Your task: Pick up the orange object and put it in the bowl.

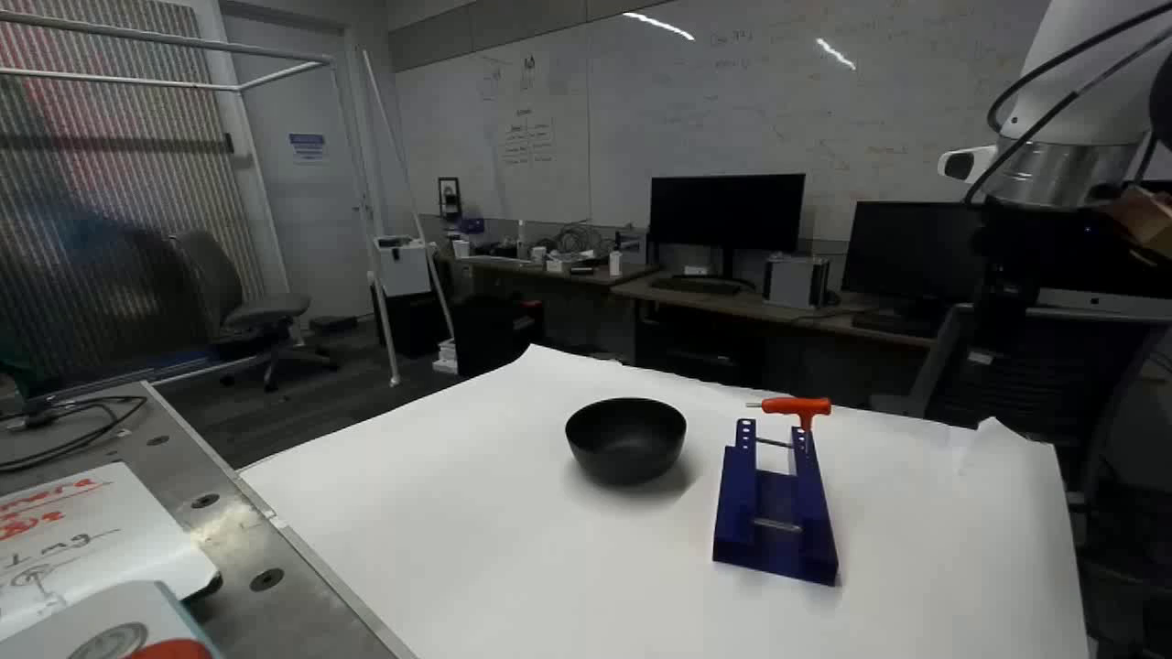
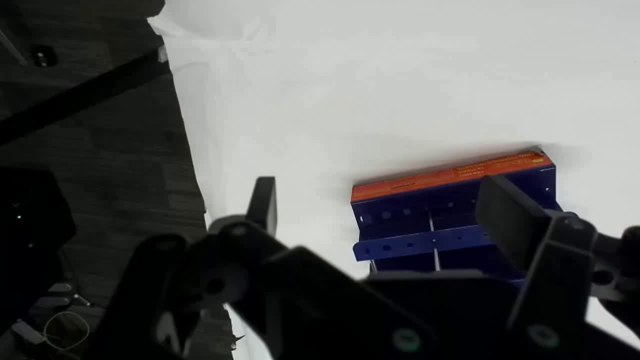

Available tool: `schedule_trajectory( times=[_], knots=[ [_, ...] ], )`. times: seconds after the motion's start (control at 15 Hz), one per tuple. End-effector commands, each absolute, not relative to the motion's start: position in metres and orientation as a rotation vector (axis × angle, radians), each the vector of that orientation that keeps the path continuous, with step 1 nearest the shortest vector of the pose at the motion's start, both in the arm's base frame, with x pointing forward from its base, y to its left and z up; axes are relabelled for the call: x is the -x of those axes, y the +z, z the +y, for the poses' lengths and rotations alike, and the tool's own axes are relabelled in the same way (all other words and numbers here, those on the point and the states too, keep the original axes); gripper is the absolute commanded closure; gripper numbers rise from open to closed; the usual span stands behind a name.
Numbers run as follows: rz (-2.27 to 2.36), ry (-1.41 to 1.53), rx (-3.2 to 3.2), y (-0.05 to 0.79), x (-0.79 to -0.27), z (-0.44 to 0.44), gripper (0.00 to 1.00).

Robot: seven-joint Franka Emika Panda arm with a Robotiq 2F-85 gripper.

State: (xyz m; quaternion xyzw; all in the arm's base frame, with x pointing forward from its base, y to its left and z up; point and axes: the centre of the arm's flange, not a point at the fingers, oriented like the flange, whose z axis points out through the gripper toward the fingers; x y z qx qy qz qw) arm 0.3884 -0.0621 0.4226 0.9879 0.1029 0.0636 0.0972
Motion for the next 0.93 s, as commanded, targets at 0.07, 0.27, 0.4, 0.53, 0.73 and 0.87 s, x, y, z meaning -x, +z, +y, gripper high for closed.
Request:
schedule_trajectory(
  times=[0.07,0.27,0.4,0.53,0.73,0.87],
  knots=[
    [0.304,0.196,-2.923,0.425,-0.389,-0.062,0.0],
    [0.306,0.184,-2.921,0.426,-0.397,-0.059,0.0],
    [0.333,0.117,-2.987,0.422,-0.425,-0.052,0.0],
    [0.381,0.09,-3.041,0.413,-0.454,-0.041,0.0],
    [0.484,0.025,-3.113,0.398,-0.495,-0.018,0.0],
    [0.529,-0.026,-3.136,0.384,-0.517,-0.006,0.0]
  ],
)
